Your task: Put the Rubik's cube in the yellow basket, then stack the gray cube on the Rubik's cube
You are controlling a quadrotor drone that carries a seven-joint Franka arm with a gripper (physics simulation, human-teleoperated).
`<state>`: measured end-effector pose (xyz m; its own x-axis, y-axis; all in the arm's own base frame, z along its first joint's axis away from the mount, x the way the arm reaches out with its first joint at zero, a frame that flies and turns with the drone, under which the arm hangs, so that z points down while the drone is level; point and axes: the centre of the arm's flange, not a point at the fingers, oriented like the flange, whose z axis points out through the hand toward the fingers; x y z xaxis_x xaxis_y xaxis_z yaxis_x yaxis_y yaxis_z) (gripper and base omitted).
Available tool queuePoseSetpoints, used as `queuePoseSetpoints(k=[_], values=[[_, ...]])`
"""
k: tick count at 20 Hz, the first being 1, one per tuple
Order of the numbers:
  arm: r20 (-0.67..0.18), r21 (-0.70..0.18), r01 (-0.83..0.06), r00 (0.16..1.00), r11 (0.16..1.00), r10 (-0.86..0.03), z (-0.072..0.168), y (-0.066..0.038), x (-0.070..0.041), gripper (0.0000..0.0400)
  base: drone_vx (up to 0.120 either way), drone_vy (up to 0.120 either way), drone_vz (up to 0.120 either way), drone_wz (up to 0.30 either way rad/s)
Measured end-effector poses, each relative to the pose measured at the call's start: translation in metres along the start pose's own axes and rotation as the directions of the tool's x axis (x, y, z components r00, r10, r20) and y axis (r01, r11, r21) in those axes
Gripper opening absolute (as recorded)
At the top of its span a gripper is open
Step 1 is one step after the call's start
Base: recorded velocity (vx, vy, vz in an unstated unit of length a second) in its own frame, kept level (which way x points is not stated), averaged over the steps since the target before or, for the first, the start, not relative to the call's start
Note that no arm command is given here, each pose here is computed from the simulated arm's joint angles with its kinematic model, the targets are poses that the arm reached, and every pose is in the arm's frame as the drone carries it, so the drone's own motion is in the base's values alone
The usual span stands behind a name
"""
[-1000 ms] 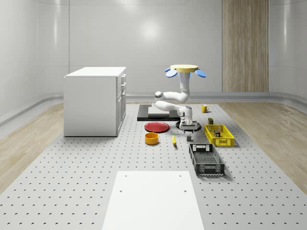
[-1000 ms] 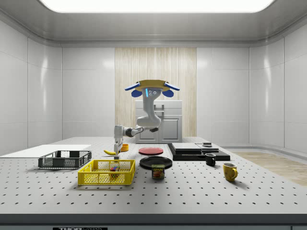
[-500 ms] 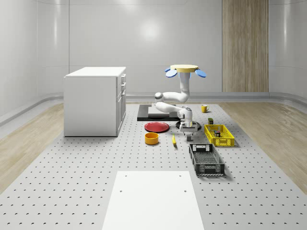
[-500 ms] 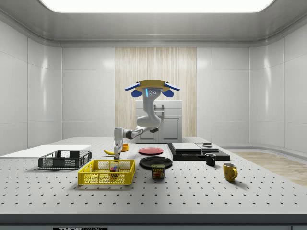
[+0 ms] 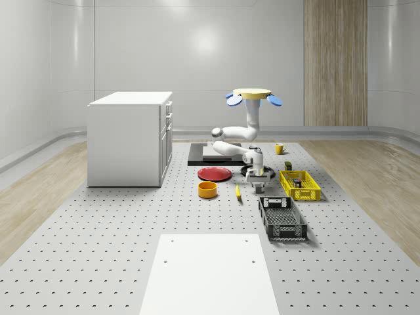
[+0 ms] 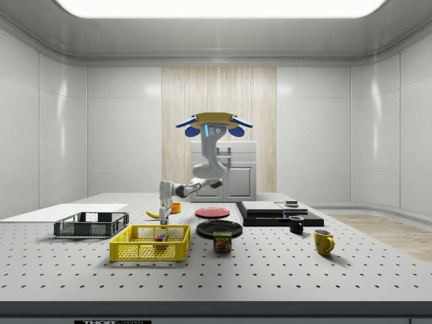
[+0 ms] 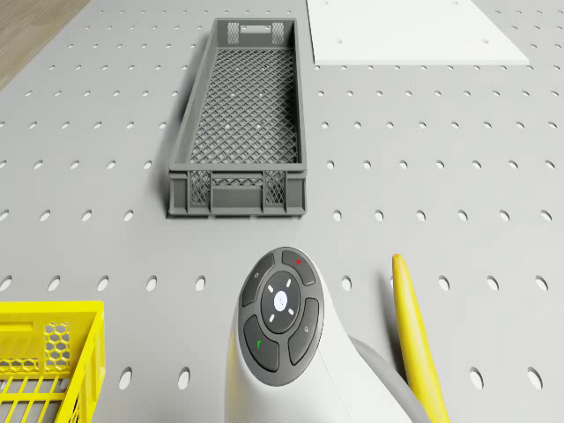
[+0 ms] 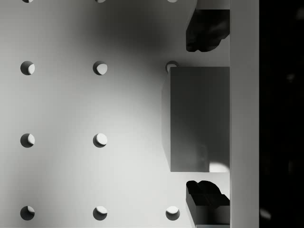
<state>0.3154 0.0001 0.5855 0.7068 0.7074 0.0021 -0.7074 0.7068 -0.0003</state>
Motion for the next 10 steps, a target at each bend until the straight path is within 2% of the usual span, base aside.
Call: queuePoseSetpoints(k=[4,7,10], values=[[0.000,0.000,0.000,1.000,1.000,0.000,0.0043,-0.0006,0.0006,0.0400,0.000,0.000,0.000,0.000],[0.000,0.000,0.000,1.000,1.000,0.000,0.0058,-0.0008,0.0008,0.0321,0.000,0.000,0.000,0.000],[0.000,0.000,0.000,1.000,1.000,0.000,0.0065,-0.0009,0.0009,0.0284,0.000,0.000,0.000,0.000]])
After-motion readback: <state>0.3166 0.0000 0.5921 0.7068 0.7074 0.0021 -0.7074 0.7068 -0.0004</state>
